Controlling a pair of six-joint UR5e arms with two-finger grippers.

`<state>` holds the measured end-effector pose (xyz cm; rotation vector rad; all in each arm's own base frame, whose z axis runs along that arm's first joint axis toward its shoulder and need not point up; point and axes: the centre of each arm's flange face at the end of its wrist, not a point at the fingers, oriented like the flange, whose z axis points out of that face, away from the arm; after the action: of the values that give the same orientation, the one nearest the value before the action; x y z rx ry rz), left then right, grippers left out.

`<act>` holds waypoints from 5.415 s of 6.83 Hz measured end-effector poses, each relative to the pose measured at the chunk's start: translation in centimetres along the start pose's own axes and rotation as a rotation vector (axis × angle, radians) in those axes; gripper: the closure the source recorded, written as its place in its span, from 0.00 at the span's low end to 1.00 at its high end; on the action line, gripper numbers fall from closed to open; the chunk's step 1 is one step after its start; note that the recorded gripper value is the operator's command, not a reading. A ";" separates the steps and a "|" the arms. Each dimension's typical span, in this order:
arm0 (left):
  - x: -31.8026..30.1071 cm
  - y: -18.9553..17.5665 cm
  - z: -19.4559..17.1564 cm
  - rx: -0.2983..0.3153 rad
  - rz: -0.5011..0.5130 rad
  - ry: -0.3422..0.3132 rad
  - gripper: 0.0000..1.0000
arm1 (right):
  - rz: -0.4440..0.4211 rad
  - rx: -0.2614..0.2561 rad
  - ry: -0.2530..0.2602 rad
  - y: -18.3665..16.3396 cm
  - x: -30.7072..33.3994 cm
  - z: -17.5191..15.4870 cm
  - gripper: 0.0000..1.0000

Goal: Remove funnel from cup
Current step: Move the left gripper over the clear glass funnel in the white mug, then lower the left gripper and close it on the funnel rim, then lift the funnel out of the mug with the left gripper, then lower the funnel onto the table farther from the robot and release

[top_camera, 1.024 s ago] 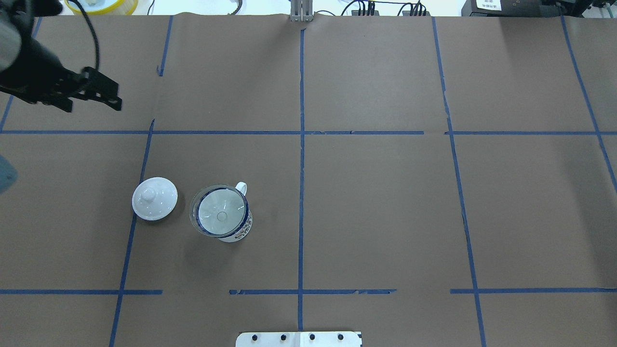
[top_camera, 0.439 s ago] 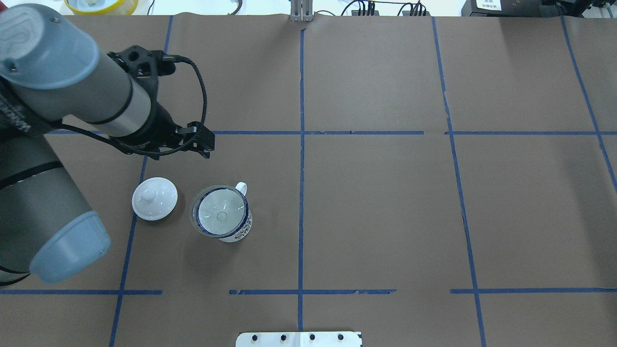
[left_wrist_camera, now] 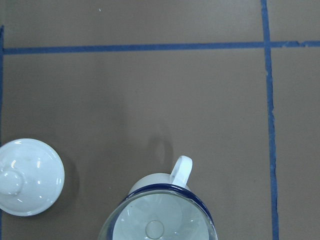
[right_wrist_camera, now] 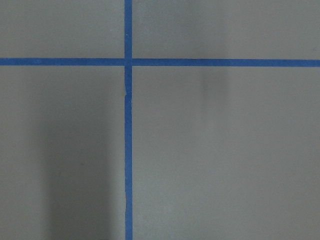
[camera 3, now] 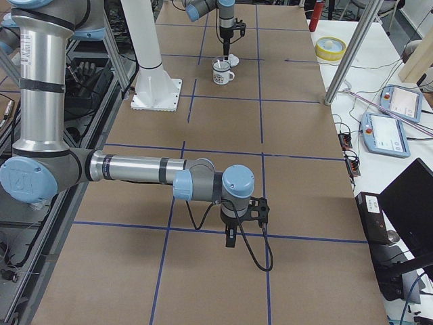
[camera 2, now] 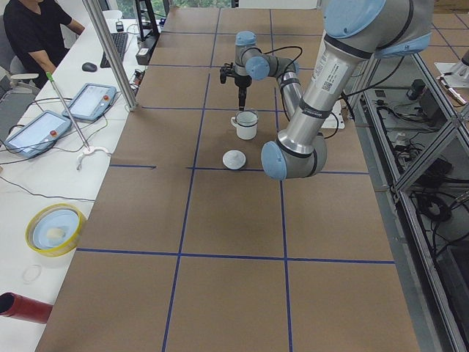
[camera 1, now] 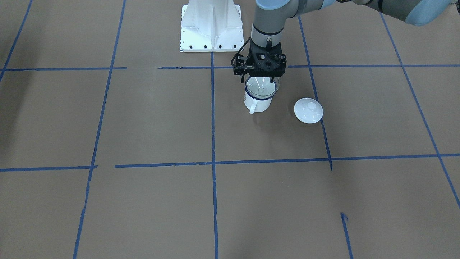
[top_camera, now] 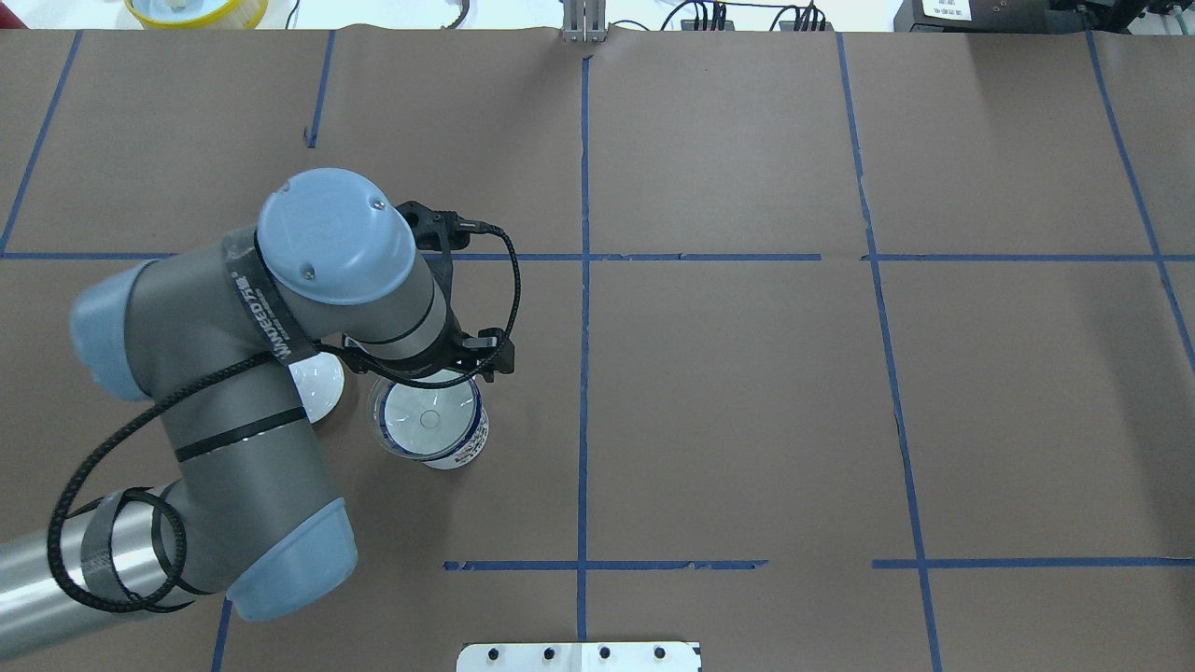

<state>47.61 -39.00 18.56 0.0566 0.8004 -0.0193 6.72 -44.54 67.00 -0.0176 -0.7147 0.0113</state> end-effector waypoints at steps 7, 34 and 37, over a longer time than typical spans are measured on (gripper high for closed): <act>0.9 0.7 3.0 -0.004 0.002 0.011 1.00 | 0.000 0.000 0.000 0.0 0.0 0.0 0.00; -13.5 -15.6 12.9 0.878 -1.147 0.566 0.53 | 0.000 0.000 0.000 0.0 0.0 0.0 0.00; -13.8 -15.7 13.3 0.883 -1.138 0.548 0.00 | 0.000 0.000 0.000 0.0 0.0 0.0 0.00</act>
<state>46.91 -55.49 37.07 0.4480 1.2264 -1.4895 6.71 -44.54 67.00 -0.0177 -0.7147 0.0113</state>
